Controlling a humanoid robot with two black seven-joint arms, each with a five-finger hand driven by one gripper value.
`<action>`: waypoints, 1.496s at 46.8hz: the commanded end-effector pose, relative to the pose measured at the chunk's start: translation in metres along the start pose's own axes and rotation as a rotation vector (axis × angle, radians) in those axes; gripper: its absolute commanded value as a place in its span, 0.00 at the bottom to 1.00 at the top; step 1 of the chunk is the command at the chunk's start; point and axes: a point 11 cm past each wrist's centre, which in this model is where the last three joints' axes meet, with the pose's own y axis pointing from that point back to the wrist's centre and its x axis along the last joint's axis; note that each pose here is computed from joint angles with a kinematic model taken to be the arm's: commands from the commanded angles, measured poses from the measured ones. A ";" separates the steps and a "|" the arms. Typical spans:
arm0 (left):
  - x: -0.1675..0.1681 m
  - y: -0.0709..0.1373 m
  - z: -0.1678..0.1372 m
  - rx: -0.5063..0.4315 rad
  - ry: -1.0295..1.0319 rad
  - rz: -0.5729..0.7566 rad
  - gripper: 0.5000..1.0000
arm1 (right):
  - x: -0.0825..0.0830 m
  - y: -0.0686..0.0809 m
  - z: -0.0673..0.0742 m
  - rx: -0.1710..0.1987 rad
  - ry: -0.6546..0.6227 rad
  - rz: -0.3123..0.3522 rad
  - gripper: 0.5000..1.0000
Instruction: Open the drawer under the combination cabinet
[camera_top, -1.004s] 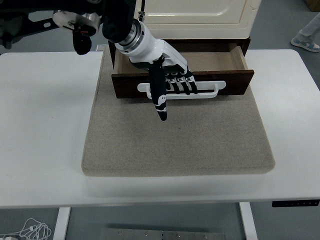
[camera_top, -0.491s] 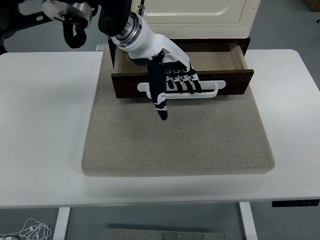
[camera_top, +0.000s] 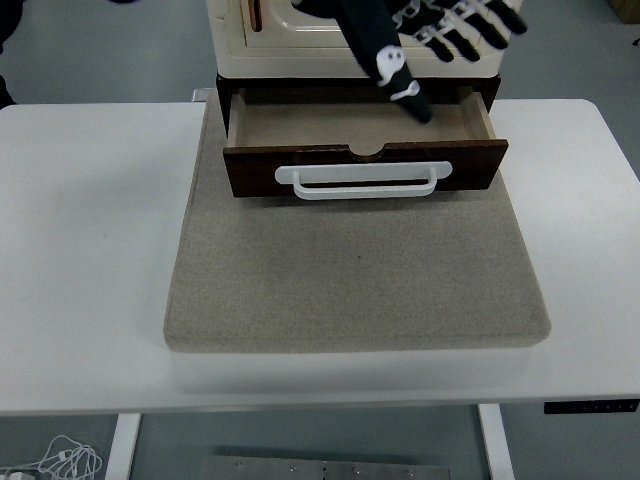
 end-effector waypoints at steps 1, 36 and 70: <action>0.020 0.016 0.011 -0.077 0.034 0.067 1.00 | 0.000 0.000 0.000 0.000 0.000 0.000 0.85; 0.175 0.208 0.003 -0.673 0.293 0.822 1.00 | 0.000 0.000 0.000 0.000 0.000 0.000 0.85; 0.191 0.248 -0.195 -0.453 0.856 1.281 1.00 | 0.000 0.000 0.000 -0.001 0.003 0.000 0.85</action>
